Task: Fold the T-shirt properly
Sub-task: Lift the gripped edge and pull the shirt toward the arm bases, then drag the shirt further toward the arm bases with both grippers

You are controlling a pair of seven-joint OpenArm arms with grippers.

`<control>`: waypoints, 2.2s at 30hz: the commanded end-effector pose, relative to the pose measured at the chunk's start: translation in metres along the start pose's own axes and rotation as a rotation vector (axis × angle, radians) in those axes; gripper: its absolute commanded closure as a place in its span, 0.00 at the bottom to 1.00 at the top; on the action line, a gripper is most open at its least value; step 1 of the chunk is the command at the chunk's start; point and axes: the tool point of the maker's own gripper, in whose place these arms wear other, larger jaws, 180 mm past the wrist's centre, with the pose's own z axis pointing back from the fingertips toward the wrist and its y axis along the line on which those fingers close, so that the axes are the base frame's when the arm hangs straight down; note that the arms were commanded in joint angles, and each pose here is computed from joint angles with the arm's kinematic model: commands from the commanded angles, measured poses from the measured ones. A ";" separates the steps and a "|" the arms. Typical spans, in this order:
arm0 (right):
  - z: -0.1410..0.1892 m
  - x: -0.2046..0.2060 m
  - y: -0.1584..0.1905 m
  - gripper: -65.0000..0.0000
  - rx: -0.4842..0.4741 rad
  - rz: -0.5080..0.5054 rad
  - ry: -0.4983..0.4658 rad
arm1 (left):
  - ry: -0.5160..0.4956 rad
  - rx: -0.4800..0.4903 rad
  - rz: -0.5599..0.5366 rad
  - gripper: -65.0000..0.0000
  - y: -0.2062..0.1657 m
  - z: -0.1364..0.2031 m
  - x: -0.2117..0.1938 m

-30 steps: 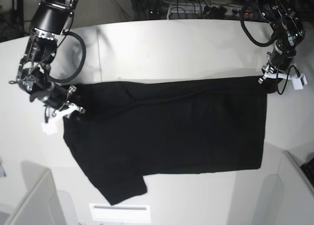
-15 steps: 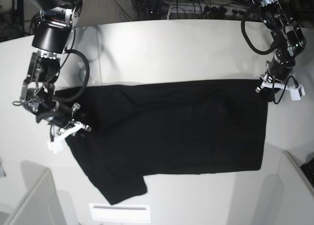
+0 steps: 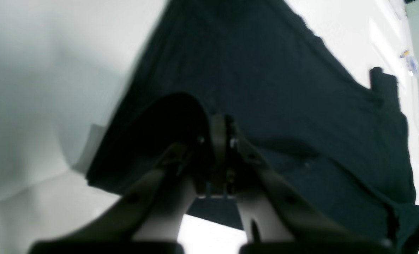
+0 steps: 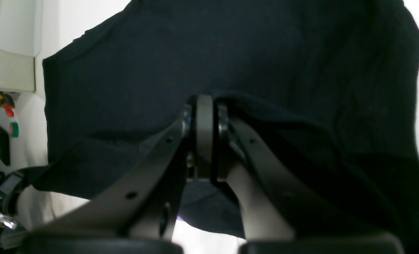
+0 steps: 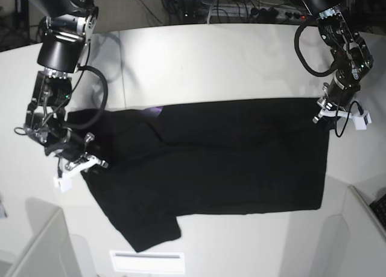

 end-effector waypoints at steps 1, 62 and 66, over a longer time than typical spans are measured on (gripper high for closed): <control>0.003 0.023 0.007 1.00 0.022 0.017 -0.067 | -0.055 -0.025 -0.026 1.00 -0.008 0.002 0.023; 0.087 -0.091 -0.063 0.44 -0.331 -0.406 -0.300 | -0.040 0.059 0.134 0.10 0.063 0.008 -0.008; 0.078 -0.094 -0.080 0.44 -0.367 -0.437 -0.326 | -0.031 0.054 0.162 0.10 0.063 0.000 -0.010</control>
